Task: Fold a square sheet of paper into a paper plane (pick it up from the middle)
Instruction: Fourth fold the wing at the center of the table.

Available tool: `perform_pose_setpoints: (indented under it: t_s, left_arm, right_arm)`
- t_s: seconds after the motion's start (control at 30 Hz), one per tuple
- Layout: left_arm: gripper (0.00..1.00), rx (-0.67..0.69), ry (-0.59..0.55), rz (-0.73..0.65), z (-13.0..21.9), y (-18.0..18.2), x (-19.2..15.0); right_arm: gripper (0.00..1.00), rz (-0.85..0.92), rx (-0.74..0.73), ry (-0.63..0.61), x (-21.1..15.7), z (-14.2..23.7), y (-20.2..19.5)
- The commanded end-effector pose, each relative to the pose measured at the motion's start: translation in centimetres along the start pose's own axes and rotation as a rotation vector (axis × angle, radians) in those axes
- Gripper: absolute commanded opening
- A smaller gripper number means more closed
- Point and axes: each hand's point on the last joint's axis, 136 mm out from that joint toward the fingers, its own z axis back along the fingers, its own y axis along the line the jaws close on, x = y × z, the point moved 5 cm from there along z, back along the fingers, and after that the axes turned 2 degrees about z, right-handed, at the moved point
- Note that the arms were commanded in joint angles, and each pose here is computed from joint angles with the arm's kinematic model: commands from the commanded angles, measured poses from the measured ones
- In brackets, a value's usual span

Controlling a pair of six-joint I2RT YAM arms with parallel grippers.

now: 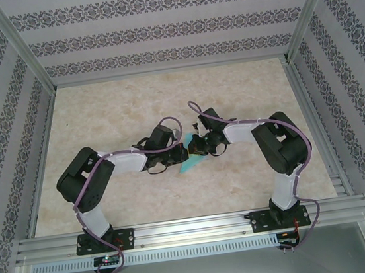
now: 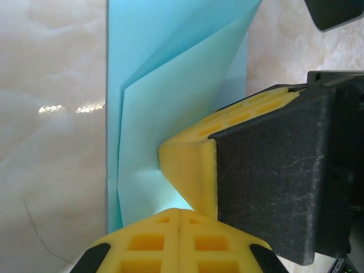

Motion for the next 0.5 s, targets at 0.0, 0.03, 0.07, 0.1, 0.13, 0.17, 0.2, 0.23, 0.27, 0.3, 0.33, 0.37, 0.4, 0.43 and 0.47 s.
perform_pose_setpoints:
  t_s: [0.0, 0.03, 0.07, 0.1, 0.13, 0.17, 0.2, 0.23, 0.27, 0.3, 0.33, 0.37, 0.4, 0.43, 0.47]
  left_arm:
    - [0.06, 0.004, 0.008, -0.004, -0.7, -0.3, 0.2]
    - [0.06, 0.024, 0.01, 0.001, -0.7, 0.1, 0.1]
    - [0.05, 0.039, 0.013, 0.002, -0.8, 0.4, 0.0]
    - [0.05, 0.046, 0.015, 0.004, -0.9, 0.6, -0.1]
    - [0.04, 0.054, 0.019, 0.007, -1.0, 0.9, -0.3]
    - [0.04, 0.062, 0.023, 0.01, -1.0, 1.2, -0.4]
    - [0.03, 0.07, 0.027, 0.012, -1.1, 1.4, -0.6]
    - [0.03, 0.077, 0.029, 0.016, -1.1, 1.6, -0.7]
    - [0.03, 0.082, 0.031, 0.016, -1.1, 1.8, -0.8]
    - [0.02, 0.083, 0.034, 0.016, -1.1, 1.9, -0.9]
    - [0.03, 0.084, 0.039, 0.017, -1.1, 2.0, -1.1]
    - [0.02, 0.085, 0.042, 0.016, -1.2, 2.1, -1.1]
    - [0.02, 0.085, 0.045, 0.016, -1.2, 2.1, -1.2]
    - [0.02, 0.084, 0.046, 0.014, -1.2, 2.1, -1.2]
    - [0.02, 0.083, 0.046, 0.013, -1.2, 2.1, -1.2]
  right_arm:
    - [0.12, -0.023, -0.051, 0.077, -1.7, -1.2, -1.9]
    - [0.13, -0.021, -0.05, 0.074, -1.7, -1.1, -1.8]
    - [0.13, -0.02, -0.046, 0.071, -1.6, -1.0, -1.7]
    - [0.14, -0.021, -0.044, 0.063, -1.4, -0.8, -1.7]
    - [0.15, -0.025, -0.04, 0.055, -1.2, -0.6, -1.5]
    - [0.17, -0.026, -0.032, 0.042, -0.9, -0.2, -1.2]
    - [0.18, -0.024, -0.024, 0.026, -0.5, 0.2, -0.8]
    - [0.2, -0.025, -0.018, 0.008, -0.2, 0.7, -0.5]
    - [0.21, -0.022, -0.01, -0.014, 0.2, 1.3, -0.1]
    - [0.22, -0.019, 0.0, -0.03, 0.5, 1.8, 0.3]
    - [0.25, -0.015, 0.007, -0.047, 0.8, 2.3, 0.7]
    - [0.27, -0.014, 0.012, -0.059, 1.0, 2.7, 1.0]
    - [0.28, -0.01, 0.016, -0.066, 1.1, 3.0, 1.3]
    - [0.28, -0.007, 0.017, -0.07, 1.2, 3.2, 1.4]
    - [0.28, -0.008, 0.017, -0.071, 1.3, 3.4, 1.5]
